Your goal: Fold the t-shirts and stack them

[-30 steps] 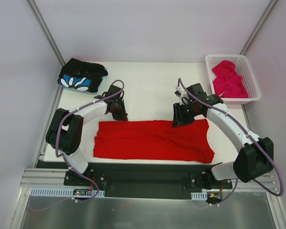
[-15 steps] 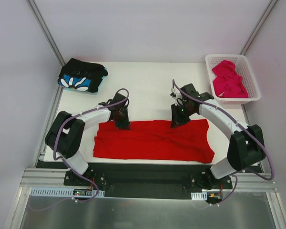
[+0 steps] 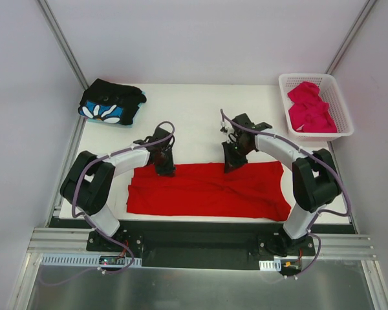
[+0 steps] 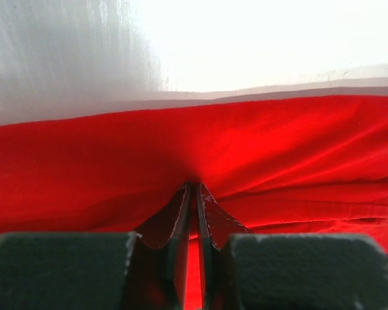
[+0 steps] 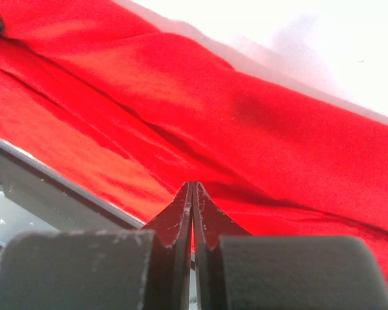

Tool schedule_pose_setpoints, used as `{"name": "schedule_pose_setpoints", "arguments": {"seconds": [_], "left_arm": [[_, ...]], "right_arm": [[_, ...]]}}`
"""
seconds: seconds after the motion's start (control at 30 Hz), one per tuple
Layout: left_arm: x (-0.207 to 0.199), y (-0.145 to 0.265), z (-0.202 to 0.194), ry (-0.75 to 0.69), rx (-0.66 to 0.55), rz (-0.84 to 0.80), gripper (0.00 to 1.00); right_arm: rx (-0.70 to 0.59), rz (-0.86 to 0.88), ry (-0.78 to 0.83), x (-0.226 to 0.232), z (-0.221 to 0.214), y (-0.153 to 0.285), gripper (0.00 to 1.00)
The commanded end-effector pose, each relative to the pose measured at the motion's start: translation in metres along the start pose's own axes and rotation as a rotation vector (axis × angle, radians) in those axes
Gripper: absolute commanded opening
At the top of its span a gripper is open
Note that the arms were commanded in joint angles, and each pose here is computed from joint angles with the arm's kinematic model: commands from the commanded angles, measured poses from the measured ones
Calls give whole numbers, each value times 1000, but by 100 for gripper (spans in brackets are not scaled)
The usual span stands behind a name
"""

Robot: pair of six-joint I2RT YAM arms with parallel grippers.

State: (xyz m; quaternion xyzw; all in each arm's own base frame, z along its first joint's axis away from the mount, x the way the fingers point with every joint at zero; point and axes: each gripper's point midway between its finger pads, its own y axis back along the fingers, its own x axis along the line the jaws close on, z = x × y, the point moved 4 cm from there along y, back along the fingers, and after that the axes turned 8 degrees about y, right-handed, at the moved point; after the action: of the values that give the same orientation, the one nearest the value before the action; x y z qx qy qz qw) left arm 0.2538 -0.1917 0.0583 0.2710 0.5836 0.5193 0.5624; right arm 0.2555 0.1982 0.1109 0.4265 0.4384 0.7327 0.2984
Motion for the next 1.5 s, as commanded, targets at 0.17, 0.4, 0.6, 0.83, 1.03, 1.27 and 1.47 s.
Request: {"name": "schedule_pose_setpoints", "arguments": {"seconds": [0.17,0.4,0.6,0.83,1.03,1.27,1.47], "left_arm": [[20,11,0,8,-91,76,6],[28,8,10,39,-108,106,6],[34,6,17,56,-114,118,5],[45,7,31,108,-156,150,5],[61,-8,38,206,-151,156,4],[86,-13,42,277,-131,163,3],[84,-7,44,280,-136,117,2]], "right_arm": [[-38,-235,-101,-45,0,-1,5],[-50,-287,-180,-77,1,4,5],[-69,-338,-275,-109,-4,11,5],[-49,-425,-356,-136,-7,12,5],[15,-469,-411,-157,-17,2,5],[33,-532,-441,-170,-26,7,4],[39,-545,-460,-181,-24,9,3]]}}
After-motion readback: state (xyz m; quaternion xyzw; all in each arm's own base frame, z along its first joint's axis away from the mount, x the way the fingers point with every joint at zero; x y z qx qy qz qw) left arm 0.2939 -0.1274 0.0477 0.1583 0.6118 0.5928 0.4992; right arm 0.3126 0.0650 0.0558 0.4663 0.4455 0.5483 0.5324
